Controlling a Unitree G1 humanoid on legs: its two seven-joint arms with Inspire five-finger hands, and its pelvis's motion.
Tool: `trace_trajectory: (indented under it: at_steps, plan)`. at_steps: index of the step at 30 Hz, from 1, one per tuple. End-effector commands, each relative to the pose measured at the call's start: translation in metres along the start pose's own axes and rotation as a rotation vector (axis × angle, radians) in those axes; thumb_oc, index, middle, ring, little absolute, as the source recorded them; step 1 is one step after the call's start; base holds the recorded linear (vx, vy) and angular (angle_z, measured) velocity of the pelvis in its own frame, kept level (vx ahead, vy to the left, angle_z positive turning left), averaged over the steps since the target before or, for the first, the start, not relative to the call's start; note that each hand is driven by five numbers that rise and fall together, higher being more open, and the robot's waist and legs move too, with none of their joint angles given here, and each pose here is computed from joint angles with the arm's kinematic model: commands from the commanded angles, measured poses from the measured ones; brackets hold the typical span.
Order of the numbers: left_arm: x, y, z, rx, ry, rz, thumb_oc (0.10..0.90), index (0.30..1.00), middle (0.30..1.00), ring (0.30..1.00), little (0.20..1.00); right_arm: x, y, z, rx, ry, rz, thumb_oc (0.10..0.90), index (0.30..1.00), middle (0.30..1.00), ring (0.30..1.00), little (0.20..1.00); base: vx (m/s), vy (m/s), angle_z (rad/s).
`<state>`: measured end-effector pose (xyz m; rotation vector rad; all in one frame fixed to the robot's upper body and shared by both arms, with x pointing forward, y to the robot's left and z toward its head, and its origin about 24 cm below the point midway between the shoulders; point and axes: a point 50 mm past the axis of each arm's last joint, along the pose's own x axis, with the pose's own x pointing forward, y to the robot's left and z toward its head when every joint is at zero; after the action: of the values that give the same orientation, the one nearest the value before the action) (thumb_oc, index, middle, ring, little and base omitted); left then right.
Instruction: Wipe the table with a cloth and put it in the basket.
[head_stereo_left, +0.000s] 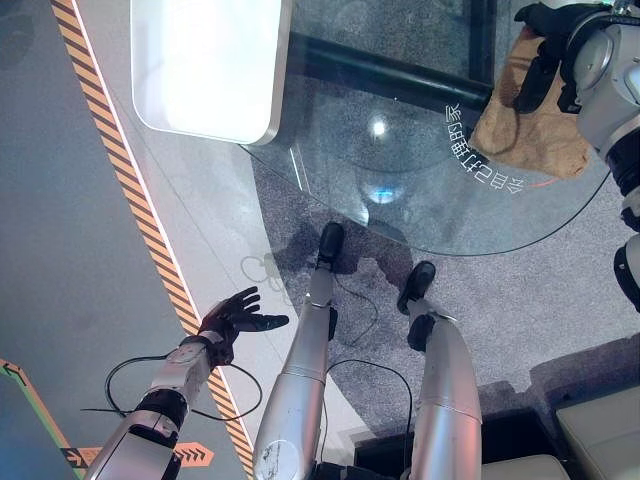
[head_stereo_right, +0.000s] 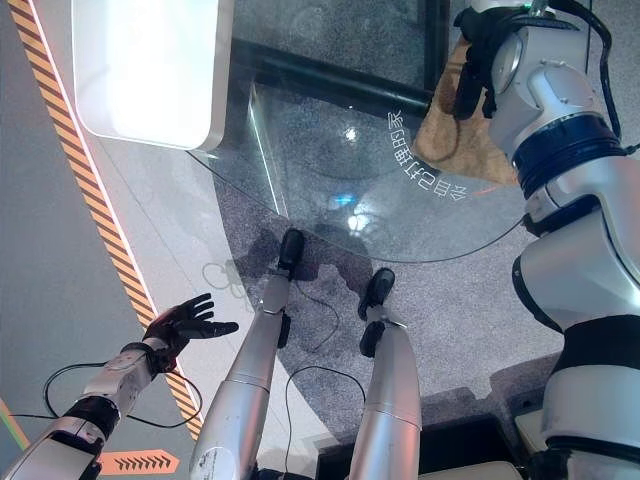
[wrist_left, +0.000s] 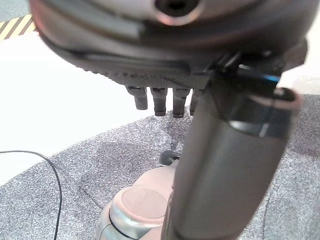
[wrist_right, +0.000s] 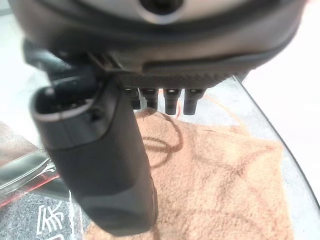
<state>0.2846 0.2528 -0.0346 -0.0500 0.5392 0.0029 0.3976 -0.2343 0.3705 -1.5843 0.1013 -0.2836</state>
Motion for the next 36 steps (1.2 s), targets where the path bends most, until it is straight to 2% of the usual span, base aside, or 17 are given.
trace_trajectory:
  at_steps: [1,36]
  plan:
    - [-0.0175,0.0298,-0.0259,0.018,0.084,0.071,0.800,0.900,0.900,0.900,0.900,0.0027,0.0316,-0.0327,-0.109,0.119,0.180,0.100,0.300,0.300,0.300,0.200,0.00,0.000,0.00]
    - [-0.0175,0.0324,-0.0222,0.022,0.081,0.071,0.800,0.900,0.900,0.900,0.900,0.0025,0.0305,-0.0302,-0.116,0.113,0.182,0.100,0.300,0.300,0.300,0.200,0.00,0.000,0.00]
